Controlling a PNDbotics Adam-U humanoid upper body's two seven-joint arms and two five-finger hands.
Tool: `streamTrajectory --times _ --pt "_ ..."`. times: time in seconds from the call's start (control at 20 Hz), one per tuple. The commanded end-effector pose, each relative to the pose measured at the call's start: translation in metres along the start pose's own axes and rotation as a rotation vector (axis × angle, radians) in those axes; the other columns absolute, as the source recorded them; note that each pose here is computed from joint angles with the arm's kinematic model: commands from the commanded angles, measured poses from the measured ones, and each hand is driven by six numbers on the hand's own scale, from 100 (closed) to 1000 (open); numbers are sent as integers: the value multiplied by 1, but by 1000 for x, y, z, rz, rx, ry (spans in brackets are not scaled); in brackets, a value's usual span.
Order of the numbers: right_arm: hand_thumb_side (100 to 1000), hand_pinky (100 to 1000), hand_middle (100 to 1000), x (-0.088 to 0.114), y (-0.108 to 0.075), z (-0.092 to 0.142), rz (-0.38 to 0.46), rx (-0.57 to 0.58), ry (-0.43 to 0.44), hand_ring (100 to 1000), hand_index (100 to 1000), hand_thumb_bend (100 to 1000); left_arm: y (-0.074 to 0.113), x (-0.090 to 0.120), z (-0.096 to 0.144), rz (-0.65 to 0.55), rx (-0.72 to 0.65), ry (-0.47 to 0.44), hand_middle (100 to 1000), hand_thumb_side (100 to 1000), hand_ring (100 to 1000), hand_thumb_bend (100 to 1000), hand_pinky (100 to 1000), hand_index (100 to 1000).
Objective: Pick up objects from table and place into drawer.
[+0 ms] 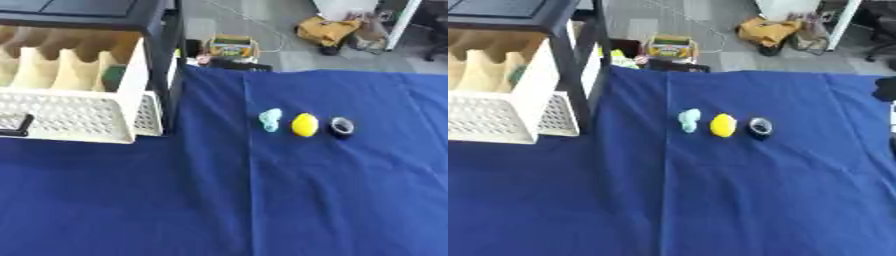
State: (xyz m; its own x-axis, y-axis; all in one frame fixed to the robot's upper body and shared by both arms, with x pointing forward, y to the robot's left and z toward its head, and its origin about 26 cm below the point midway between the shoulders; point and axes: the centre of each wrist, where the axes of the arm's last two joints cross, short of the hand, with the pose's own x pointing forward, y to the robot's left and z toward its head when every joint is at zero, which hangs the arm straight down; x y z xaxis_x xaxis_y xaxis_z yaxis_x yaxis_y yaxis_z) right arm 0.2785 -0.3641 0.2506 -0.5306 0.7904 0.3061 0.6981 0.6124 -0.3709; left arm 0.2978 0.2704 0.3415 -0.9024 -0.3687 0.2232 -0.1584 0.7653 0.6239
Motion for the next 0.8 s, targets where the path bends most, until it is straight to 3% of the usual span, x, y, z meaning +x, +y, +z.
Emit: streamTrajectory --times 0.05,0.5,0.8 --pt "897 615 476 6 -15 -15 118 86 -63 682 798 203 -5 3 -3 45 -7 -9 100 636 100 100 166 839" --pt "856 634 503 8 -32 -28 299 457 -89 681 877 226 -42 -2 4 242 -23 33 100 741 100 100 140 845" --pt "750 650 523 12 -38 -37 386 636 -89 703 881 289 -58 -3 8 299 -73 92 100 791 100 100 121 838"
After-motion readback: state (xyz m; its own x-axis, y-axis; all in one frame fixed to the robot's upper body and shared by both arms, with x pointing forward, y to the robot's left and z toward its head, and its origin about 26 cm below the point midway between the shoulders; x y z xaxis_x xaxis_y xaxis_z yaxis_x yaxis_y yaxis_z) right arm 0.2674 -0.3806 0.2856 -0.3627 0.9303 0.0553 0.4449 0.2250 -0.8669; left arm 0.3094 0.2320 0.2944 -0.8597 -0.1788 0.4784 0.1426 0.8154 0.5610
